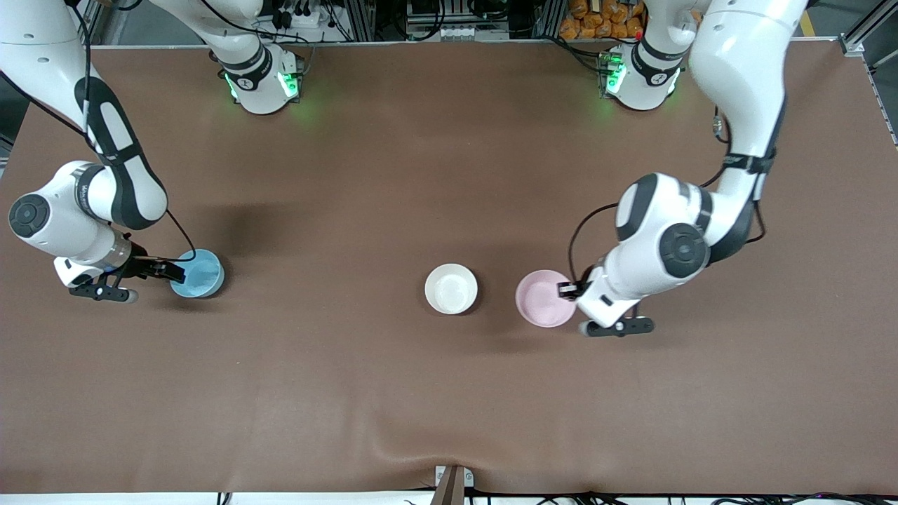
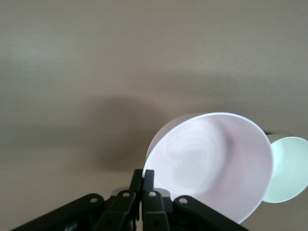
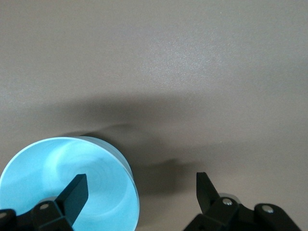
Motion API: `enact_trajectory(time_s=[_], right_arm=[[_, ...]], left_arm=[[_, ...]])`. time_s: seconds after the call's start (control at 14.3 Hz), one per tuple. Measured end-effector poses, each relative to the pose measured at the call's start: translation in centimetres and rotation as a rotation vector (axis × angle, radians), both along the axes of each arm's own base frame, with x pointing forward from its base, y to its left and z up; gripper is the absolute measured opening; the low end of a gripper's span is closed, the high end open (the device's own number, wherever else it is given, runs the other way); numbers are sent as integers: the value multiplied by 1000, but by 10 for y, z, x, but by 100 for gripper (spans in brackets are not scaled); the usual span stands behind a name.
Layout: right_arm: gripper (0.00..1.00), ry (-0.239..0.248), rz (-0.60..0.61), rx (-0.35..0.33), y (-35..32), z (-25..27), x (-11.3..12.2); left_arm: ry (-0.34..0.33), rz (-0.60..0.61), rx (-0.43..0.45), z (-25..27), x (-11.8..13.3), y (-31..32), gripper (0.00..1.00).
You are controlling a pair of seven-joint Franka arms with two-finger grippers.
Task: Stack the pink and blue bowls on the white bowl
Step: 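Carry the pink bowl onto the white bowl with the left gripper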
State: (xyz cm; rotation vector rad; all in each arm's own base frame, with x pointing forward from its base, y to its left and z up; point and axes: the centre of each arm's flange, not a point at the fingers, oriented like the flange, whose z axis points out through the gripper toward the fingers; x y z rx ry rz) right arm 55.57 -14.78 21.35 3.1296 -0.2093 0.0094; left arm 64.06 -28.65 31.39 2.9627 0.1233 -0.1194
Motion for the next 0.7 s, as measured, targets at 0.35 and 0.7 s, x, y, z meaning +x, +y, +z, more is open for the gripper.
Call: enact_trajectory(time_s=[0.35,0.7], right_arm=[[100,4,-1,1,0,-2,-2],[100,13,-3,2,0,-5,-5]], left_arm=[[23,82,-4,-12,-26,-95,3],[-11,107,-33,-31,-40,-140,3]])
